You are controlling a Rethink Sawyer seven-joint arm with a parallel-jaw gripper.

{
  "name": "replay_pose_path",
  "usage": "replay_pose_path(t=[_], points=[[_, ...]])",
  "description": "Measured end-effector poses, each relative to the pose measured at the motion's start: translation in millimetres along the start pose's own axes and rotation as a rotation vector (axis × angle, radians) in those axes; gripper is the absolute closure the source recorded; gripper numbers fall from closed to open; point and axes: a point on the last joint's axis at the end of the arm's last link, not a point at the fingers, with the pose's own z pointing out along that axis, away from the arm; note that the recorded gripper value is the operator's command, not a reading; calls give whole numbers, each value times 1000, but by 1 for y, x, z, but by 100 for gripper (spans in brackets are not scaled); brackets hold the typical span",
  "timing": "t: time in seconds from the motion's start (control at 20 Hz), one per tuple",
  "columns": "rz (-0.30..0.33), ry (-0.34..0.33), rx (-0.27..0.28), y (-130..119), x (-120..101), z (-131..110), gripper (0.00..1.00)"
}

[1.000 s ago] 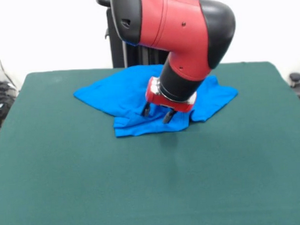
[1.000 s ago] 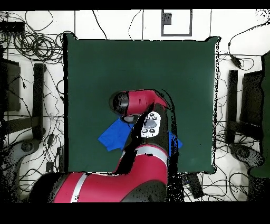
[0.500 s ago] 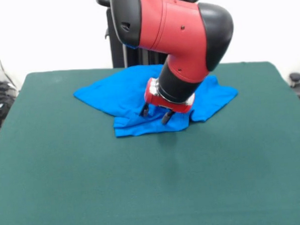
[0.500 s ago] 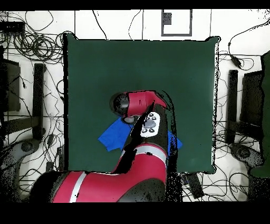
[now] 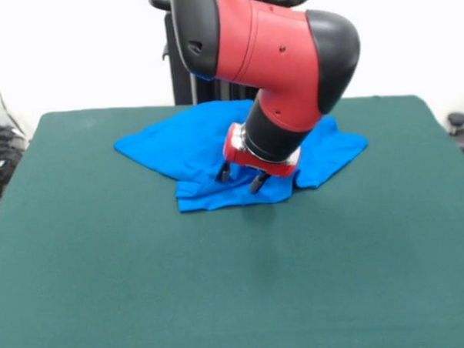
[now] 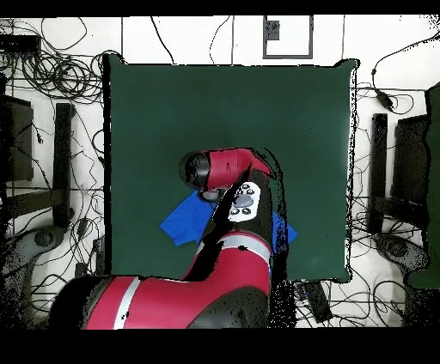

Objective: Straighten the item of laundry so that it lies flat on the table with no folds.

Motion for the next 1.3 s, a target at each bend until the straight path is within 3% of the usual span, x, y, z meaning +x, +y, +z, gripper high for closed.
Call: replay_pose_path(t=[1.3], points=[[-5,-33,39,4,-2,1,0]])
